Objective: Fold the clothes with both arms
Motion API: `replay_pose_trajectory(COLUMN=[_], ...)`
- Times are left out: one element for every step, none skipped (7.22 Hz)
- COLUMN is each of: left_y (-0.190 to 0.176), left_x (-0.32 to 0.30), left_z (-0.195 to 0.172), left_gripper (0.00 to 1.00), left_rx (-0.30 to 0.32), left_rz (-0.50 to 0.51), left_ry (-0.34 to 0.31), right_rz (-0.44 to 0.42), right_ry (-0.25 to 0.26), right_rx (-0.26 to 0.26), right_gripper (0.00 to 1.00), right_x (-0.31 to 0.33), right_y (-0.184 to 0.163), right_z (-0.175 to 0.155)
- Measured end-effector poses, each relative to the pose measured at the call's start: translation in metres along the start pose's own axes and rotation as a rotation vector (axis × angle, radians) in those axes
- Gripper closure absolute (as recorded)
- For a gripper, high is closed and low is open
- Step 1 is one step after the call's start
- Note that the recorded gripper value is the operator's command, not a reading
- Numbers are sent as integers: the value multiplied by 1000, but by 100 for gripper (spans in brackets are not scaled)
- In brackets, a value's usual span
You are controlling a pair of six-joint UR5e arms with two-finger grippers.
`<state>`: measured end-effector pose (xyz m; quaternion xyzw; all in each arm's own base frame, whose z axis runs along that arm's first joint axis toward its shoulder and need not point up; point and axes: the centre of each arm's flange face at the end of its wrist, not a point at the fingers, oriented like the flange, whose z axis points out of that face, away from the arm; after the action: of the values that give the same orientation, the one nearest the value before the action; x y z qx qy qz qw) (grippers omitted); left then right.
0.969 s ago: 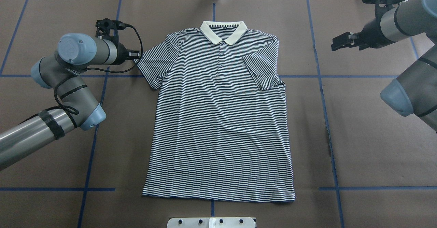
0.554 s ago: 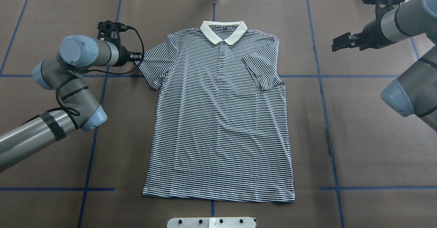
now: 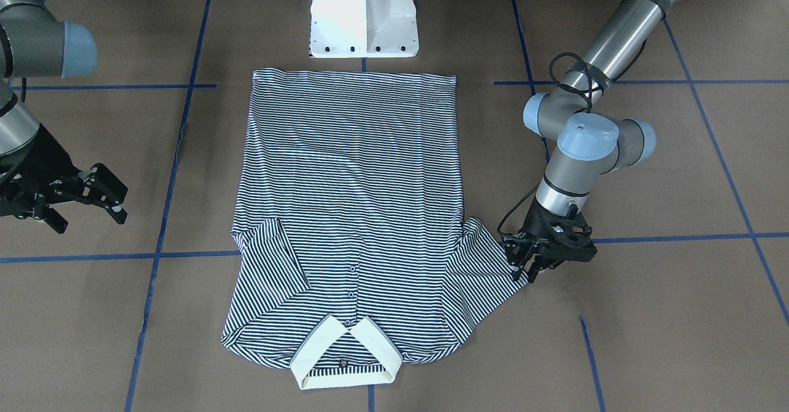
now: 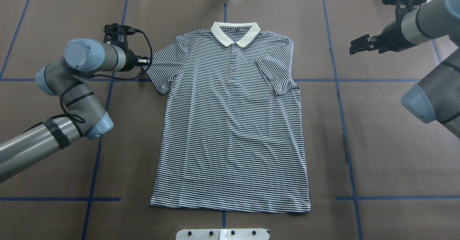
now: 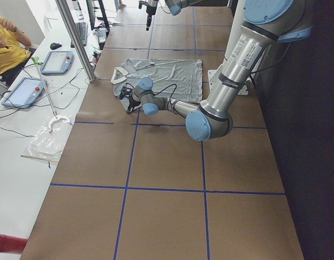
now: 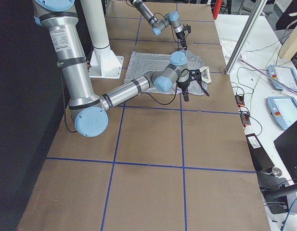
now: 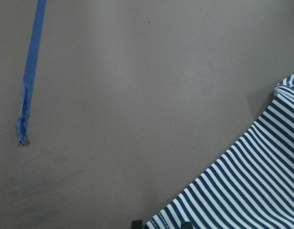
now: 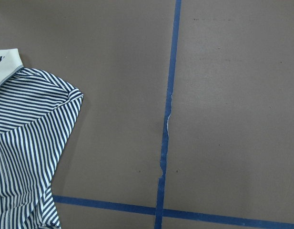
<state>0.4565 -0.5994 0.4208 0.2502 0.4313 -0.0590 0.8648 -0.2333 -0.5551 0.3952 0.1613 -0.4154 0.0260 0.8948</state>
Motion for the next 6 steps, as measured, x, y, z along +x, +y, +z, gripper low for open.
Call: replay_pose_trajectory(left_y=[-2, -6, -12, -22, -33, -41], left_x=[4, 13, 28, 49, 79, 113], left_z=[-3, -12, -25, -41, -56, -63], left_gripper=[100, 100, 100, 100, 100, 100], left_rx=[4, 9, 6, -7, -30, -58], left_rz=[1, 4, 4, -1, -10, -32], left_ry=[8, 18, 15, -4, -35, -65], right_rz=[0, 0, 0, 0, 1, 2], right_ry=[0, 0, 0, -1, -1, 0], right_rx=[0, 0, 1, 2, 2, 2], right_gripper=[0, 0, 0, 0, 0, 0], right_x=[0, 0, 0, 0, -1, -1], right_y=[0, 0, 0, 0, 0, 0], right_z=[0, 0, -1, -1, -1, -1])
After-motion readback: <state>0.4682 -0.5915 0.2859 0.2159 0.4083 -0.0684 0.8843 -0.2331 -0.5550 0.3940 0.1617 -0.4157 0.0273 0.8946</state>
